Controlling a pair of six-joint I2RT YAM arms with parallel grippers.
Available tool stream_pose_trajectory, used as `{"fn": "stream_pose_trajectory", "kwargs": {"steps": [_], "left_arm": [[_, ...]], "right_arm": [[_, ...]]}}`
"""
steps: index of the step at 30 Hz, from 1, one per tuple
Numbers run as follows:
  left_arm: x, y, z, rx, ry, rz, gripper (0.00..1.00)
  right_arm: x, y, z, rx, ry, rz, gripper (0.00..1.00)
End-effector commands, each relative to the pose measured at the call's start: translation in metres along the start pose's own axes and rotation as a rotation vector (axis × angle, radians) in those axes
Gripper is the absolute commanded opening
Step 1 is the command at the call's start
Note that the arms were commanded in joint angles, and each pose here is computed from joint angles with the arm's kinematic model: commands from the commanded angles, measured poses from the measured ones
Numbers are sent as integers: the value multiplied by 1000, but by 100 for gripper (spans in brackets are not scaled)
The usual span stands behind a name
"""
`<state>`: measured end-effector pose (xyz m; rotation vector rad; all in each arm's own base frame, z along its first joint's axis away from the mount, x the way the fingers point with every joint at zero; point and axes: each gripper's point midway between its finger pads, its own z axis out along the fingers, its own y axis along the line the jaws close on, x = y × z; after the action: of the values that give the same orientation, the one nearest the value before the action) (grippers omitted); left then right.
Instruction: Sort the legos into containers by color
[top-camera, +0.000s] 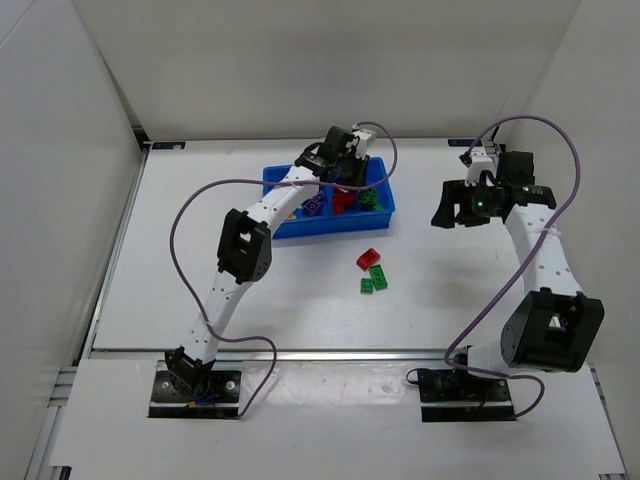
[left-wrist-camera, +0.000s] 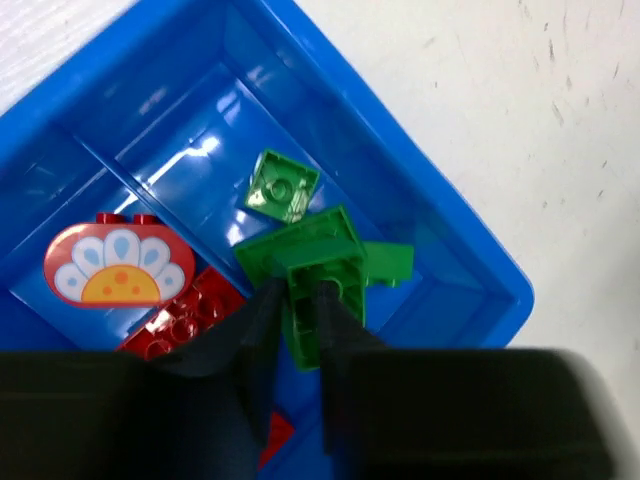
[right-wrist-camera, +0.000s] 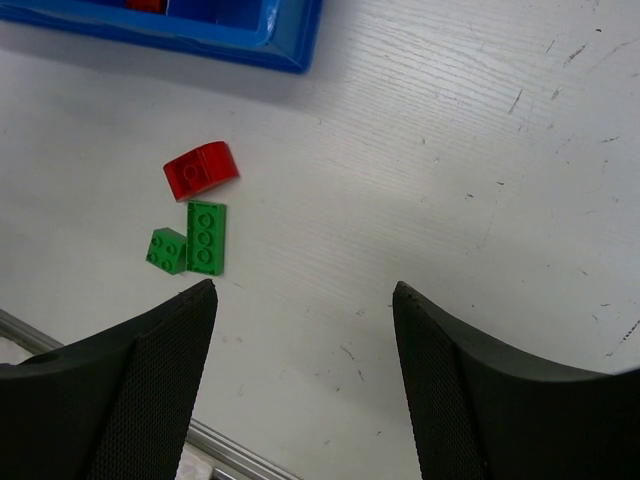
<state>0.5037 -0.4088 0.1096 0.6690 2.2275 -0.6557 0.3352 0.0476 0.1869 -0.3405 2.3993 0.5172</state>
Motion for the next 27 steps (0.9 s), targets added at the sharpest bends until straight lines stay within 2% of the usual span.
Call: {"fn": "stream_pose_trajectory", "kwargs": {"steps": [1, 4, 5, 7, 10, 13, 16, 18, 19, 21, 22, 23, 24, 25, 26, 27], "left_arm": [[-39, -7, -17, 21, -93, 52, 35], [-36, -7, -13, 30, -85, 60, 58], [-38, -7, -13, 31, -91, 63, 71], [-41, -7, -14, 31, -100, 65, 84], [-64, -9, -29, 22, -156, 76, 85], [-107, -10, -69, 4, -260, 72, 85], [-160, -11, -146, -12, -399, 60, 85], [-169, 7, -177, -49, -430, 35, 86], [-183, 6, -213, -69, -479, 36, 87], [-176, 35, -237, -122, -472, -3, 87], [-181, 33, -268, -121, -502, -3, 88], [-165, 57, -270, -154, -460, -45, 88], [-159, 62, -281, -158, -453, -59, 88], [-160, 61, -305, -164, -475, -56, 89], [-140, 82, -305, -199, -430, -94, 89], [-139, 82, -324, -213, -449, -93, 89]], "right_arm": [[-3, 5, 2, -27, -11, -12, 75], [-3, 7, 1, -35, -10, -32, 75], [-2, 8, 2, -39, -7, -41, 75], [-1, 14, 6, -55, -1, -91, 75], [2, 28, 13, -106, 12, -201, 74], [5, 52, 21, -176, -1, -414, 73], [14, 73, 35, -223, 6, -657, 75], [23, 89, 45, -263, 50, -764, 75], [28, 93, 54, -299, 91, -809, 74], [35, 106, 62, -358, 127, -856, 74], [33, 108, 67, -364, 124, -872, 75], [37, 107, 76, -376, 150, -877, 76], [37, 113, 84, -387, 160, -891, 77], [27, 107, 90, -325, 176, -892, 79], [34, 107, 106, -316, 237, -816, 79], [39, 113, 109, -327, 288, -784, 80]]}}
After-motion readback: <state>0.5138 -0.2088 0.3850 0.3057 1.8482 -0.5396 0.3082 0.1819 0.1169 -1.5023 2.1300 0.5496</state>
